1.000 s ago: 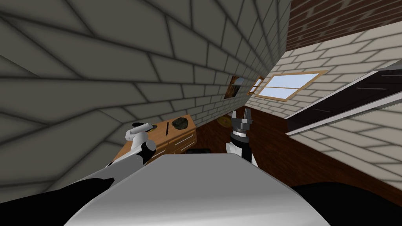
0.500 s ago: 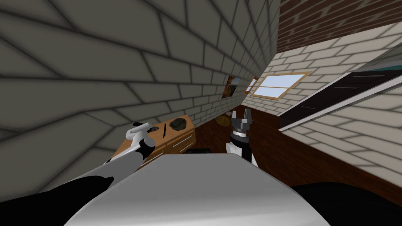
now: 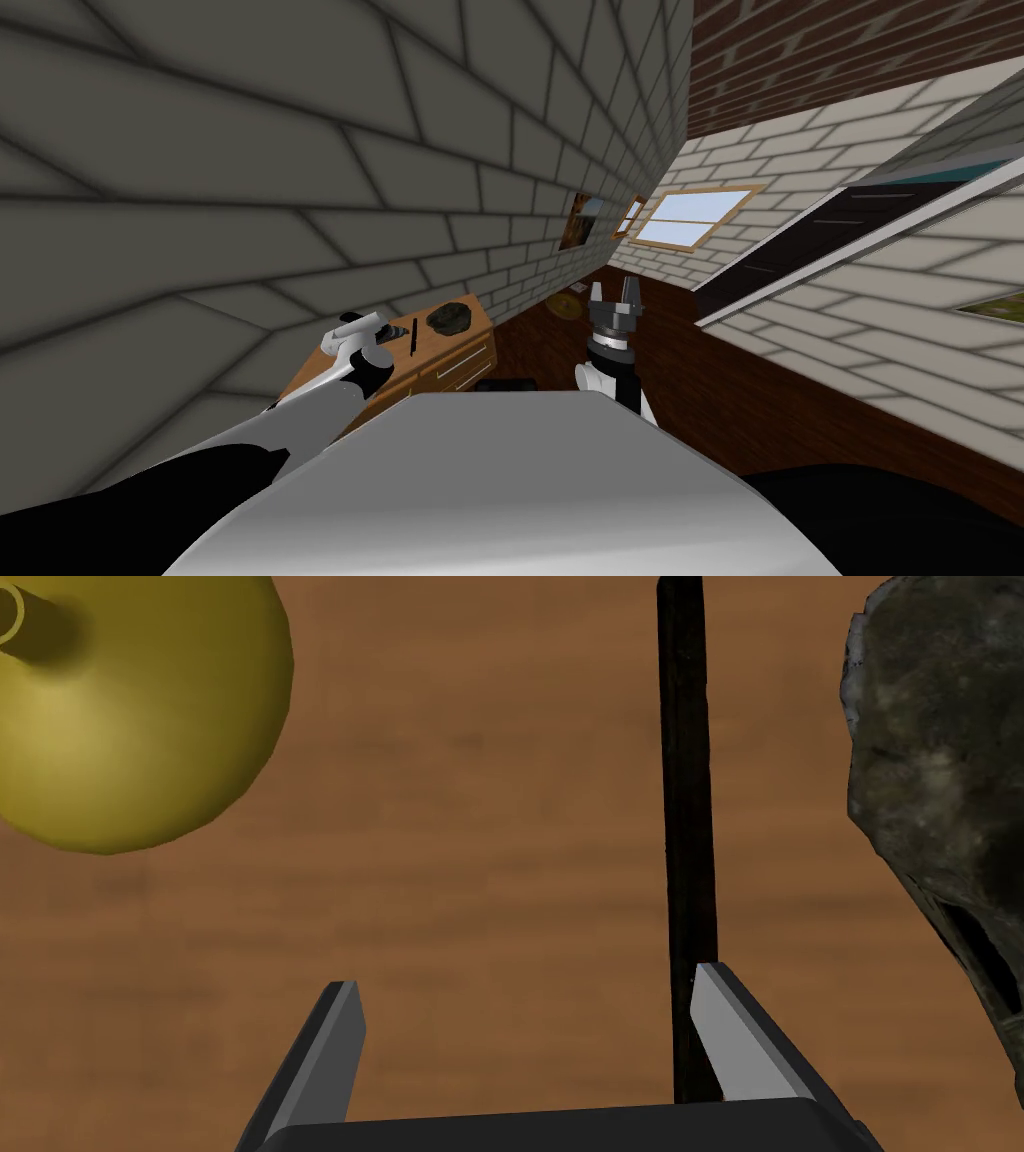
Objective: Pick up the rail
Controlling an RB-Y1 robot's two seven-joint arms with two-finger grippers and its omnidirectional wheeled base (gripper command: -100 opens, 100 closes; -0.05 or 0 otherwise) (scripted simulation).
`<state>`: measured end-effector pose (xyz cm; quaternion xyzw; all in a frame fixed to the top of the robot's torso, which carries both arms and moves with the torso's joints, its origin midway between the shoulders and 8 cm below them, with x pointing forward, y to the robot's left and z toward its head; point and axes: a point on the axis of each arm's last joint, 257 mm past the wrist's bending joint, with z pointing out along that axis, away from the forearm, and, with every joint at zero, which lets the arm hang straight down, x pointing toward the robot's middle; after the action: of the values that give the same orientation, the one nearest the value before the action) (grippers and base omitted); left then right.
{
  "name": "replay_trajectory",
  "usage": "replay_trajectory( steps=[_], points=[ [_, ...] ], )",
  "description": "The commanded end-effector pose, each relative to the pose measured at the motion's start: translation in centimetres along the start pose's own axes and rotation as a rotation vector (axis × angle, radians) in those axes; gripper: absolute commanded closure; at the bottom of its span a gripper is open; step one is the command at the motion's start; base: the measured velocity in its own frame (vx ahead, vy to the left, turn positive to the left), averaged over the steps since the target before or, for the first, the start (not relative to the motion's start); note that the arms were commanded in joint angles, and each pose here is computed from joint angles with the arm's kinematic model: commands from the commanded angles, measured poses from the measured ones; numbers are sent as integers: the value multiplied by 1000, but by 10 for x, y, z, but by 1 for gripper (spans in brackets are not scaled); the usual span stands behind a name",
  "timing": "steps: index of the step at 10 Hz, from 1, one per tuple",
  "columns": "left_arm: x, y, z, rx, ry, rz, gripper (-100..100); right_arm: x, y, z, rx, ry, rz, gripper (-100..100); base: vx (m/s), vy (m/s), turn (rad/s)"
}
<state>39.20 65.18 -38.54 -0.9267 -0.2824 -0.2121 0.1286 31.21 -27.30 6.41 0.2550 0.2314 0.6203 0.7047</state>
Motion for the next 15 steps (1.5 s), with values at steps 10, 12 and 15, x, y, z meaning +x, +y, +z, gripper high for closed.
replay_trajectory(
  steps=[10, 12, 15],
  points=[
    [-58, 27, 3, -88, -231, -74, -100, 0, 0, 0, 0, 0, 0, 0, 1, 5, -61],
    [-70, 33, 10, -91, -237, -70, -100, 0, 0, 0, 0, 0, 0, 0, 18, 7, 18],
    [-79, 37, 15, -92, -239, -67, -100, 0, 0, 0, 0, 0, 0, 0, 52, 36, 15]
  ],
)
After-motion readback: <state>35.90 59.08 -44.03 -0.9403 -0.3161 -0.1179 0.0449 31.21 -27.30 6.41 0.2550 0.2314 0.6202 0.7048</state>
